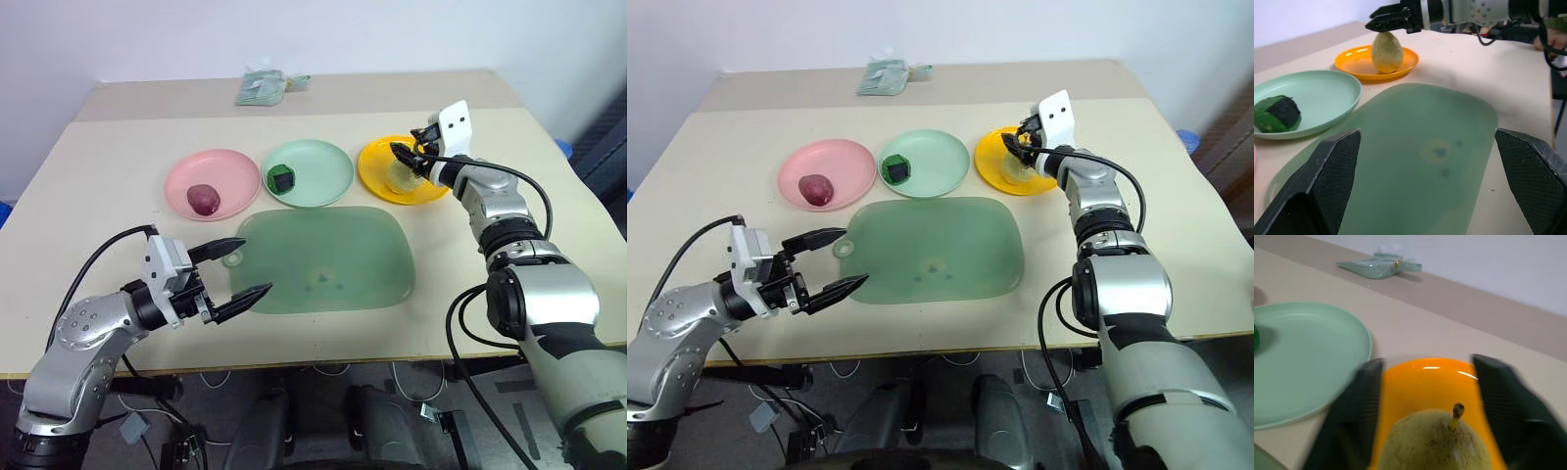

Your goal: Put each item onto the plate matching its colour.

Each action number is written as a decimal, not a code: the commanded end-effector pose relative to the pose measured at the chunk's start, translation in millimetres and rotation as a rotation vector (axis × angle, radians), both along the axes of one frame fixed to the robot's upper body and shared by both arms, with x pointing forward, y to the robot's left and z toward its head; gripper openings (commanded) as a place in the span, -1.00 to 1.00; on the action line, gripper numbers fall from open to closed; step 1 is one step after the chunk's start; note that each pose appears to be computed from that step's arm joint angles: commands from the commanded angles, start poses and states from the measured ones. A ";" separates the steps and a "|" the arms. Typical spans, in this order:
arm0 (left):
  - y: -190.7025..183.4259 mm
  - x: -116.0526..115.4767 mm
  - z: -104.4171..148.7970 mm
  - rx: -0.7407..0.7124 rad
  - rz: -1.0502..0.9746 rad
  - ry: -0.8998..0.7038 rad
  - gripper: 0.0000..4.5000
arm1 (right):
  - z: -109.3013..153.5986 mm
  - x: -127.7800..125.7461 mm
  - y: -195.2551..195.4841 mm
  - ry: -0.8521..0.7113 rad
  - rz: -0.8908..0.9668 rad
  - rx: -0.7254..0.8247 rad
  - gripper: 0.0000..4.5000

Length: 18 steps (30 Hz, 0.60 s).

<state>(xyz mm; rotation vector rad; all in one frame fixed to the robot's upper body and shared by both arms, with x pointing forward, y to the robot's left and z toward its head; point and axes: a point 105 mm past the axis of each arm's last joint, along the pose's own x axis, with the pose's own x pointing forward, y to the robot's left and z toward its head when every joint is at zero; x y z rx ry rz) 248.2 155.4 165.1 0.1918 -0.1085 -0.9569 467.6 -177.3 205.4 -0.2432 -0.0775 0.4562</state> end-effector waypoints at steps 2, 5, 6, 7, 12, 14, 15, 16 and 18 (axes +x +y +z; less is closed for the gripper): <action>5.0 8.1 5.5 -0.001 0.117 -0.064 1.00 | 39.8 -5.2 7.4 -0.143 0.079 0.029 0.98; 6.9 19.2 3.6 -0.007 0.187 -0.080 1.00 | 50.2 -14.3 4.7 -0.197 0.133 0.032 0.98; 7.5 22.4 2.4 -0.006 0.205 -0.077 1.00 | 52.0 -16.9 3.4 -0.206 0.143 0.031 0.98; 11.1 29.8 3.2 -0.015 0.257 -0.097 1.00 | 53.7 -22.3 1.5 -0.220 0.162 0.028 0.98; 20.6 48.5 5.7 -0.088 0.337 -0.127 1.00 | 34.8 -74.0 -10.4 -0.188 0.260 -0.025 0.98; 23.7 47.8 5.0 -0.060 0.340 -0.141 1.00 | 19.5 -100.0 -19.6 -0.131 0.268 -0.037 0.98; 25.6 46.3 4.8 -0.047 0.339 -0.145 1.00 | 13.2 -110.7 -25.9 -0.103 0.253 -0.034 0.98; 27.6 44.8 4.0 -0.040 0.338 -0.140 1.00 | 8.0 -120.0 -31.5 -0.076 0.237 -0.029 0.98; 34.3 41.1 3.8 -0.048 0.352 -0.117 1.00 | -3.2 -138.1 -44.0 -0.024 0.192 -0.024 0.98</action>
